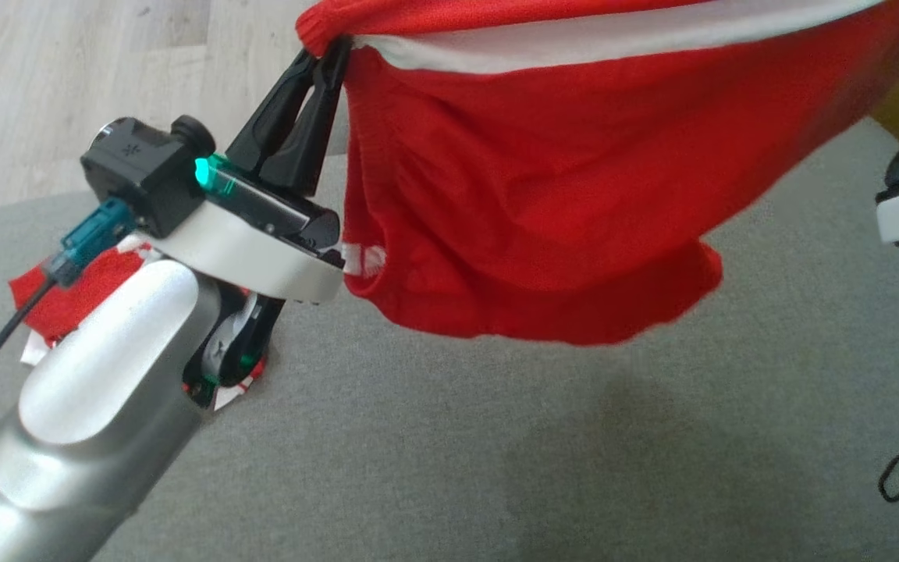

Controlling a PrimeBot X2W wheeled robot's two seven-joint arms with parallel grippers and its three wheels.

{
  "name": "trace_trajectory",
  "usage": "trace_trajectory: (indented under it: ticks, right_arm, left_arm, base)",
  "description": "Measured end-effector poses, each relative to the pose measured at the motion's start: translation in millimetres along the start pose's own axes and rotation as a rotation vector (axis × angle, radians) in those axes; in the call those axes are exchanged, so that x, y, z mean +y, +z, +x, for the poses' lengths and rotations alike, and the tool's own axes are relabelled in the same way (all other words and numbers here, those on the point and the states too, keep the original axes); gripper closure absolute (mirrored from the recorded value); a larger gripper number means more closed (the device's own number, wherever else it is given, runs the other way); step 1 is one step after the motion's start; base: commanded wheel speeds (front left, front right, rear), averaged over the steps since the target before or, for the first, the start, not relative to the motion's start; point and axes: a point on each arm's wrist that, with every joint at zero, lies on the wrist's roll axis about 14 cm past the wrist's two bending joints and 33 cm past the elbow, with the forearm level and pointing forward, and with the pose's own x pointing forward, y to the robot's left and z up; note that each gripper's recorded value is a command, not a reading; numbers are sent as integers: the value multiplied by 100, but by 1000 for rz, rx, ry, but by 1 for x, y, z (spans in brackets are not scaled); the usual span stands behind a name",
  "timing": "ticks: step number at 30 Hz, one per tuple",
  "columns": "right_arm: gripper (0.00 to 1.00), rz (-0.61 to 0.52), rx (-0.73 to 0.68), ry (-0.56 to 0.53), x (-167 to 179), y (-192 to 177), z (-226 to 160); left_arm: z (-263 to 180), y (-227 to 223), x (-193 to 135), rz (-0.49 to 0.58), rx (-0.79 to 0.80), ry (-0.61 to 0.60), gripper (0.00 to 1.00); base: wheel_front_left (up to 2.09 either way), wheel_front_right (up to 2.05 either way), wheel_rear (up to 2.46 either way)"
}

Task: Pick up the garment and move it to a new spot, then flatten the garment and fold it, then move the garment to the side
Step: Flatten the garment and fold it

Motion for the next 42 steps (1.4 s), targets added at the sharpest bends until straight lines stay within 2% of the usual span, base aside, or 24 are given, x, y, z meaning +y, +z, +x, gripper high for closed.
trace_trajectory:
  ticks: [5, 11, 15, 21, 25, 29, 34, 37, 42]
  right_arm:
    - [100, 13, 76, -16, -1, -22, 4]
    - [100, 67, 241, -47, -12, -87, 27]
    - [100, 63, 238, -30, -14, -106, 74]
    - [100, 0, 114, -34, -32, -102, 153]
    - [100, -26, 129, -38, -39, -134, 175]
    - [100, -28, 262, -57, -47, -201, 160]
    - [100, 3, 422, -68, -46, -263, 122]
    - [100, 33, 503, -91, -49, -285, 92]
    - [100, 39, 651, -86, -50, -304, 38]
  left_arm:
    - [3, -18, 6, -16, 58, 12, 100]
    - [23, -70, 41, -45, 177, 52, 100]
    - [56, -92, 74, -40, 189, 73, 100]
    - [120, -96, 119, 25, 99, 88, 100]
    - [141, -119, 134, 11, 79, 85, 100]
    - [138, -166, 136, -23, 138, 102, 100]
    - [119, -199, 115, -49, 212, 59, 100]
    - [94, -218, 102, -124, 262, 72, 100]
    - [33, -249, 65, -189, 382, 61, 100]
  base:
    - [0, 0, 0]
    - [0, 0, 0]
    - [0, 0, 0]
    - [0, 0, 0]
    - [0, 0, 0]
    - [0, 0, 0]
    - [0, 0, 0]
    - [0, 0, 0]
    - [0, 0, 0]
